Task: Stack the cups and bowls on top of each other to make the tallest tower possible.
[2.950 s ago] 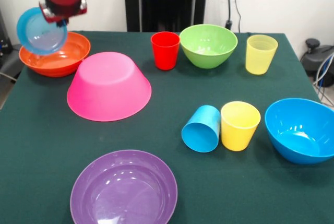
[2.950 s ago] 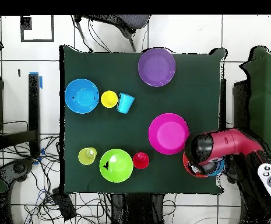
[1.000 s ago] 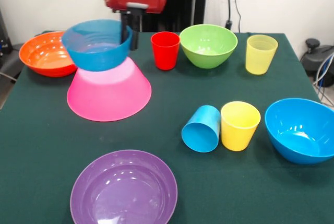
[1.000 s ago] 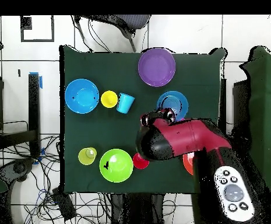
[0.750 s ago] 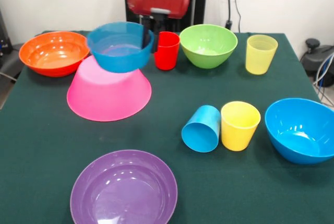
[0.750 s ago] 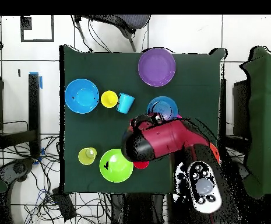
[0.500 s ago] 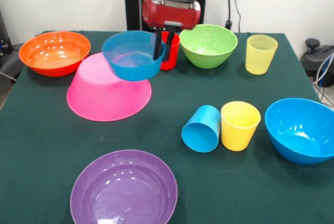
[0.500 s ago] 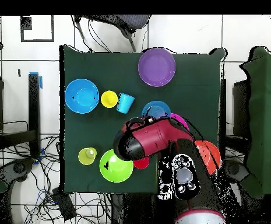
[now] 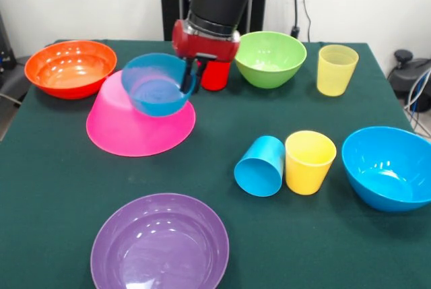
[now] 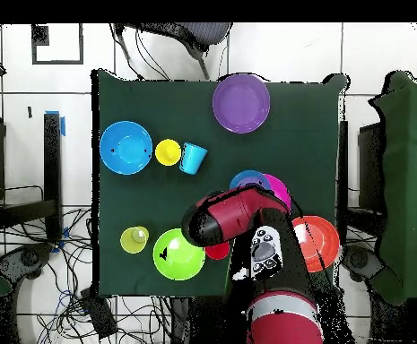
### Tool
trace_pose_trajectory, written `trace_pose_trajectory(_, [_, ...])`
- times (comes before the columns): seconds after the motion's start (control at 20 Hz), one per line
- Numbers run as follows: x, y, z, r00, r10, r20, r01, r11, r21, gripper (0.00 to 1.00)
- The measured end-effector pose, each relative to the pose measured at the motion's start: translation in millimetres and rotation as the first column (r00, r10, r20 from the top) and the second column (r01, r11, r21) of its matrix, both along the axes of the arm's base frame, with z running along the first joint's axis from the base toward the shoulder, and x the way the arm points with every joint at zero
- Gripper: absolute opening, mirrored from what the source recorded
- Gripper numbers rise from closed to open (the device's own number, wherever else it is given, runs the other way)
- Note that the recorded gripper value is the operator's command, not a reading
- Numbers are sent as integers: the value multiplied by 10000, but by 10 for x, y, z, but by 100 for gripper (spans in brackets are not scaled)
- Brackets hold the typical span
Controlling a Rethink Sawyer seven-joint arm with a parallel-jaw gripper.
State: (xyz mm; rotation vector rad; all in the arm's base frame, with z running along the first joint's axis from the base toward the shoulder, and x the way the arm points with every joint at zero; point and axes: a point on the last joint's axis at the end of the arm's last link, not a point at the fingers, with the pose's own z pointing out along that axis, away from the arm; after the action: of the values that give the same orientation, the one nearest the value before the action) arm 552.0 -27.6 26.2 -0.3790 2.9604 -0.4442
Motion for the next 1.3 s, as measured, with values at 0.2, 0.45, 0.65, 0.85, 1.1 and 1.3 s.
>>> trace_pose_trajectory(0.2, [-80,-172,5,9997,-222,-121,219,9994,-268,0])
trace_pose_trajectory(0.45, [-119,-374,77,9987,-496,-85,490,9973,-538,0])
trace_pose_trajectory(0.65, [-143,-492,92,9976,-686,-83,680,9958,-615,0])
trace_pose_trajectory(0.85, [-171,-538,63,9975,-702,-40,699,9957,-615,0])
trace_pose_trajectory(1.1, [-133,-537,26,9978,-539,396,553,9978,-369,0])
trace_pose_trajectory(1.3, [-111,-575,13,9953,-555,798,564,9984,-90,0])
